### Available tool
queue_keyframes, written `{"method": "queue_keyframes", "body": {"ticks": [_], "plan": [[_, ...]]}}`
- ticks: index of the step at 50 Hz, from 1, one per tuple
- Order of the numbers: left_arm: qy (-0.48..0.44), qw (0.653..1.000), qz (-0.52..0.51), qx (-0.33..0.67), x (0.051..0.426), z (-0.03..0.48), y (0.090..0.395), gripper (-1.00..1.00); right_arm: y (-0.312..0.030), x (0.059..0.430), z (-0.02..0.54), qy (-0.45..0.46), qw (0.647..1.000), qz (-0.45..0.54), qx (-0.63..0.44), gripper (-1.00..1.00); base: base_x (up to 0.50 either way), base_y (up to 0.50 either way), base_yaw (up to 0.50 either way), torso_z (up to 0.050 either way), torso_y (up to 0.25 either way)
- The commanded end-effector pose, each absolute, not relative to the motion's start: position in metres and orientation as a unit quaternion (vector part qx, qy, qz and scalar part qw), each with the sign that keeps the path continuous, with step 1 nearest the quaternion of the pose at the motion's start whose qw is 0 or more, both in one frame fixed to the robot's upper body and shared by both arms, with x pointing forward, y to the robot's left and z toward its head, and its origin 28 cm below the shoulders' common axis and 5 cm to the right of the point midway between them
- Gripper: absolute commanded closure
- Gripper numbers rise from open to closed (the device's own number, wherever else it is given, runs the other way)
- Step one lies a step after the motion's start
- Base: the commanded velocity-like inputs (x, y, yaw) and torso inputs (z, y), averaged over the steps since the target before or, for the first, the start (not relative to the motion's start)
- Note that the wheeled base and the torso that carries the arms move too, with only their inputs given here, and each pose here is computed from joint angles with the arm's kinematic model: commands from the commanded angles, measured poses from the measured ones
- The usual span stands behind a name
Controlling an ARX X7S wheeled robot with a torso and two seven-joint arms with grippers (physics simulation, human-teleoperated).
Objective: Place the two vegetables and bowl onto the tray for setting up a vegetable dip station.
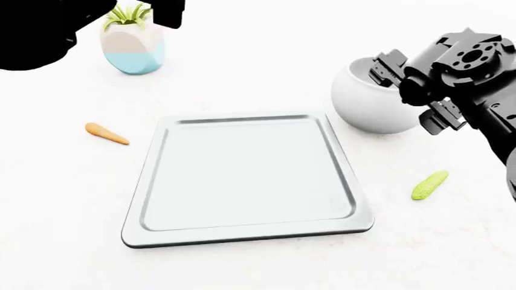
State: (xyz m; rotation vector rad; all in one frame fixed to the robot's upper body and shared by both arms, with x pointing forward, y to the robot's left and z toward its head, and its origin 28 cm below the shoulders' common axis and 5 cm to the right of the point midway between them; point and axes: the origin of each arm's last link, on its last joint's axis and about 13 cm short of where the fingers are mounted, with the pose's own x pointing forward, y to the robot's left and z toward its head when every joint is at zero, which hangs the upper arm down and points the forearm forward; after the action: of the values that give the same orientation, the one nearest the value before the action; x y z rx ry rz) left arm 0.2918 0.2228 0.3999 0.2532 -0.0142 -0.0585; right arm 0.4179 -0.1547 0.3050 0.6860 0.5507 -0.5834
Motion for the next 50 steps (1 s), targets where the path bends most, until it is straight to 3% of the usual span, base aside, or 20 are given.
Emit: {"method": "queue_keyframes", "body": {"ticks": [1, 6, 7, 33, 50], "plan": [[-0.006, 0.991, -0.037, 0.128, 0.304, 0.398, 0.219, -1.0, -0.157, 0.418, 0.295, 0.268, 0.863, -0.284, 0.32, -1.0, 0.0, 0.0, 0.0, 0.0, 0.0], [-0.004, 0.991, -0.037, 0.126, 0.307, 0.397, 0.22, -1.0, -0.155, 0.419, 0.291, 0.272, 0.864, -0.283, 0.314, -1.0, 0.0, 0.0, 0.0, 0.0, 0.0], [-0.003, 0.991, -0.037, 0.128, 0.308, 0.395, 0.22, -1.0, -0.155, 0.419, 0.291, 0.272, 0.865, -0.285, 0.31, 1.0, 0.0, 0.0, 0.0, 0.0, 0.0], [-0.006, 0.992, -0.036, 0.118, 0.307, 0.394, 0.225, -1.0, -0.152, 0.418, 0.295, 0.277, 0.865, -0.32, 0.271, 1.0, 0.0, 0.0, 0.0, 0.0, 0.0], [-0.022, 0.993, -0.034, 0.111, 0.292, 0.399, 0.226, -1.0, -0.17, 0.41, 0.353, 0.207, 0.872, -0.333, 0.293, 1.0, 0.0, 0.0, 0.0, 0.0, 0.0]]}}
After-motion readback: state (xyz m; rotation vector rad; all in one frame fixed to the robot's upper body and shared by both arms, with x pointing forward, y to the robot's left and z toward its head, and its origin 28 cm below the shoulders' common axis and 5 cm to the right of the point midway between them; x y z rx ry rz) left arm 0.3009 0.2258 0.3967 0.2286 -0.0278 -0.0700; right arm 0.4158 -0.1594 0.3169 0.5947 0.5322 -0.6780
